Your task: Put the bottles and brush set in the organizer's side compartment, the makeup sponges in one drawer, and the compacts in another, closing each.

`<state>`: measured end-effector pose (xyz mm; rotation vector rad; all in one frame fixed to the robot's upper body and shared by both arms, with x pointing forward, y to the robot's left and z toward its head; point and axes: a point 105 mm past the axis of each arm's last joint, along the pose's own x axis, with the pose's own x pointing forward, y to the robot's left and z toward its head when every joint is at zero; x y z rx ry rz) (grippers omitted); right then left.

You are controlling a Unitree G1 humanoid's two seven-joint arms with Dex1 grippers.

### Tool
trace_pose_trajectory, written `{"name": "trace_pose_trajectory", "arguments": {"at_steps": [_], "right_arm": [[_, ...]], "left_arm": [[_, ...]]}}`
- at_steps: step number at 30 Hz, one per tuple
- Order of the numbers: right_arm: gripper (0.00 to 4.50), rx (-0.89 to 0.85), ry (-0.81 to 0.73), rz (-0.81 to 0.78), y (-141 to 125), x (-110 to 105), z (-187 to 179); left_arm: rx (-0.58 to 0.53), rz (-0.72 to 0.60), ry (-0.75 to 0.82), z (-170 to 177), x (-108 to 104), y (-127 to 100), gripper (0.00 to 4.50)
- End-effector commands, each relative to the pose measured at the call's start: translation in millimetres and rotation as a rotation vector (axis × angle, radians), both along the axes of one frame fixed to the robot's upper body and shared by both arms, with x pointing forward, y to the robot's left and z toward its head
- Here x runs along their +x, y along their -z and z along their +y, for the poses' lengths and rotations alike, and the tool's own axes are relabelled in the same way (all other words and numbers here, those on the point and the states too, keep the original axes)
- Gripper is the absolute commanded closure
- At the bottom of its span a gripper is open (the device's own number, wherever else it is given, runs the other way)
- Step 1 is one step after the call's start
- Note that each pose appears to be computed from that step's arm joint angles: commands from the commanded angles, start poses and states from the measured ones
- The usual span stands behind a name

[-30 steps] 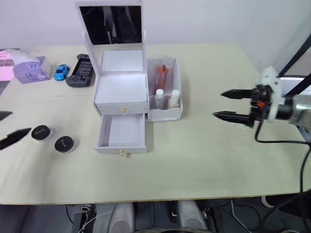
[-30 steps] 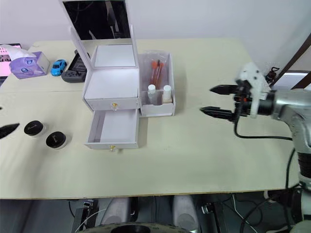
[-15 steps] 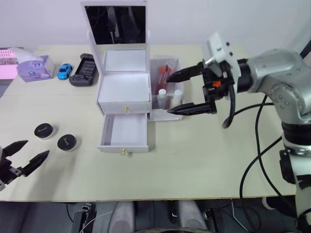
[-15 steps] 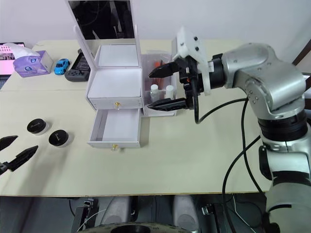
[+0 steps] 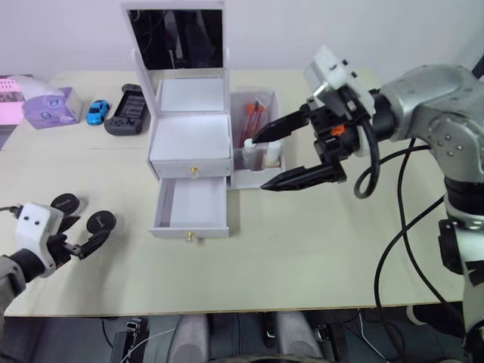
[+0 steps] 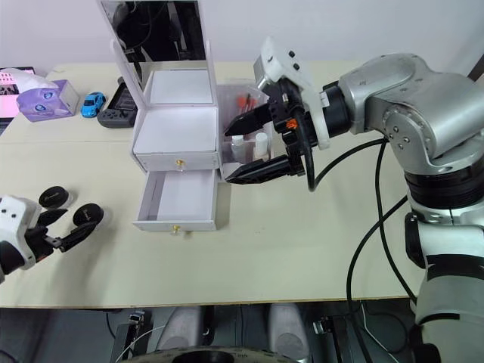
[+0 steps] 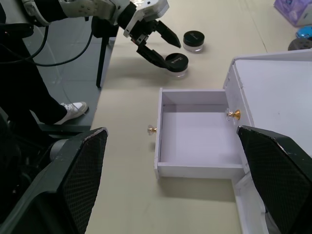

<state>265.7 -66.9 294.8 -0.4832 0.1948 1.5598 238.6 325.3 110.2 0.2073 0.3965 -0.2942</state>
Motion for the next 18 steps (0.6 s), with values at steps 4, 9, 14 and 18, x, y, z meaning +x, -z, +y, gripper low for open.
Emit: {"name": "trace_pose_trajectory", "arguments": {"at_steps": [4,9,14,18], "right_arm": [[0.0,0.028,0.016,-0.084,-14,-5,-3],[0.0,0.033,0.034,-0.094,-15,-4,-4],[0.0,0.035,0.04,-0.098,-15,-3,-4],[0.0,0.036,0.048,-0.104,-15,-2,-5]], "left_arm": [[0.071,0.111,0.021,-8,14,-7,0.09],[0.099,0.144,0.013,-9,19,-7,0.09],[0.097,0.159,0.013,-12,21,-3,0.91],[0.1,0.184,0.015,-14,21,2,1.87]]}}
